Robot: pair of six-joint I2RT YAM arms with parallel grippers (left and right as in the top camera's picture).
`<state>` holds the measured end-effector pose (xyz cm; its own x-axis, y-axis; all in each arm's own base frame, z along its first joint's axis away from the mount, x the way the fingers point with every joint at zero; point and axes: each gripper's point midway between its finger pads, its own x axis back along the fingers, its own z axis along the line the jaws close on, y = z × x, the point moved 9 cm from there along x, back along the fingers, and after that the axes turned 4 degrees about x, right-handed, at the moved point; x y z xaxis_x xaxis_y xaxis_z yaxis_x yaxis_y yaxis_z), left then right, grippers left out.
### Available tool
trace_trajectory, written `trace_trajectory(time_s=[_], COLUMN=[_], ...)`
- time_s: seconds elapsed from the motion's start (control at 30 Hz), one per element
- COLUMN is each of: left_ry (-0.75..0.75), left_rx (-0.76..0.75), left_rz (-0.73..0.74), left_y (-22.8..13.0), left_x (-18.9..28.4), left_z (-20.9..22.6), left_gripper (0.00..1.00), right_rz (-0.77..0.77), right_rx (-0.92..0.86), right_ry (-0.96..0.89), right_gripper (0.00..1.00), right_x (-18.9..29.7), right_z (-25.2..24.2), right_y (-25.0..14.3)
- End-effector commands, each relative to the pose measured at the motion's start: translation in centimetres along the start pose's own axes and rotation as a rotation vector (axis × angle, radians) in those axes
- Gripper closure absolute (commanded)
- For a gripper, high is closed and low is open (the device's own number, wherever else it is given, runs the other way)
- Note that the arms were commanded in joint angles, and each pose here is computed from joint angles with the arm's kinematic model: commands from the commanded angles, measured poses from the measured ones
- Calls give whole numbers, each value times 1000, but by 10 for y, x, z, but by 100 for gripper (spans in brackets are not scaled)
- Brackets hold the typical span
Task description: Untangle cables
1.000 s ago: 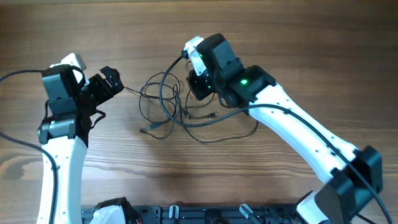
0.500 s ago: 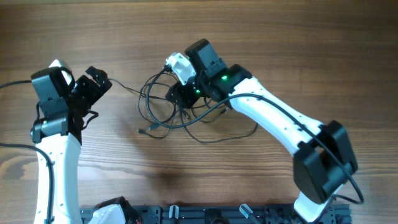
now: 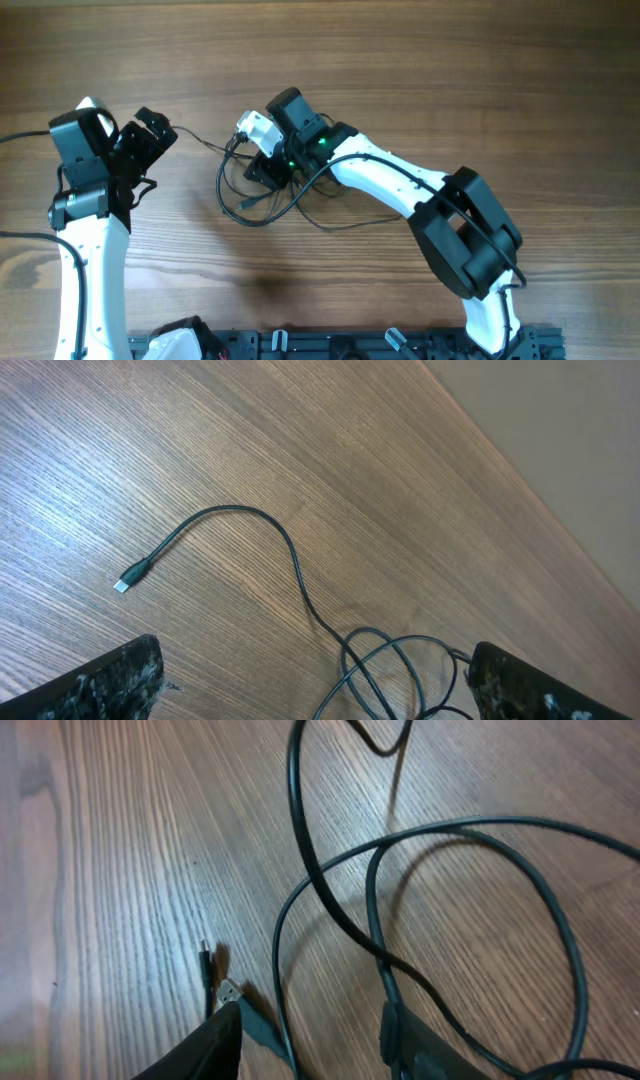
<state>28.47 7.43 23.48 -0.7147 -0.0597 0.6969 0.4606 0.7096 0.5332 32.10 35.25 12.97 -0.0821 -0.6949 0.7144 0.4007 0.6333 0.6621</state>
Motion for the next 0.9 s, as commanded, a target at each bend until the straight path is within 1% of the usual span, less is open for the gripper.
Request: trace_trajectory(time_s=[0.0,0.1,0.13,0.2,0.27,0.4,0.53,0.6,0.7,0.87], left_ry=[22,22,22,22,22,22,22,22,22,22], left_rx=[16,16,16,16,16,16,16,16,16,16], left_rz=[-9,-9,-9,-9,-9,-9,-9,-9,-9,-9], left_y=[2,2,2,2,2,2,2,2,2,2], left_x=[-1,-1,-1,-1,-1,-1,-1,-1,-1,-1], left_z=[4,4,4,4,4,4,4,4,4,4], left_gripper=[0,0,0,0,0,0,0,0,0,0], right_rz=[25,14,12,11,-2,-9,38,45,2,-60], right_rx=[4,20,51,77,87,95,66,93,171,194], right_ry=[-2,-5,-10,-86,-131,-138,-129,-185,-228,-241], right_gripper=[47,46,44,35,30,25,21,20,18,12], right_x=[-12,-13,-13,-12,-12,-12,-12,-11,-8,-7], right_z=[-6,-6,-7,-13,-17,-18,-17,-22,-26,-27], right_y=[-9,-7,-7,-5,-2,-1,-9,-8,2,12])
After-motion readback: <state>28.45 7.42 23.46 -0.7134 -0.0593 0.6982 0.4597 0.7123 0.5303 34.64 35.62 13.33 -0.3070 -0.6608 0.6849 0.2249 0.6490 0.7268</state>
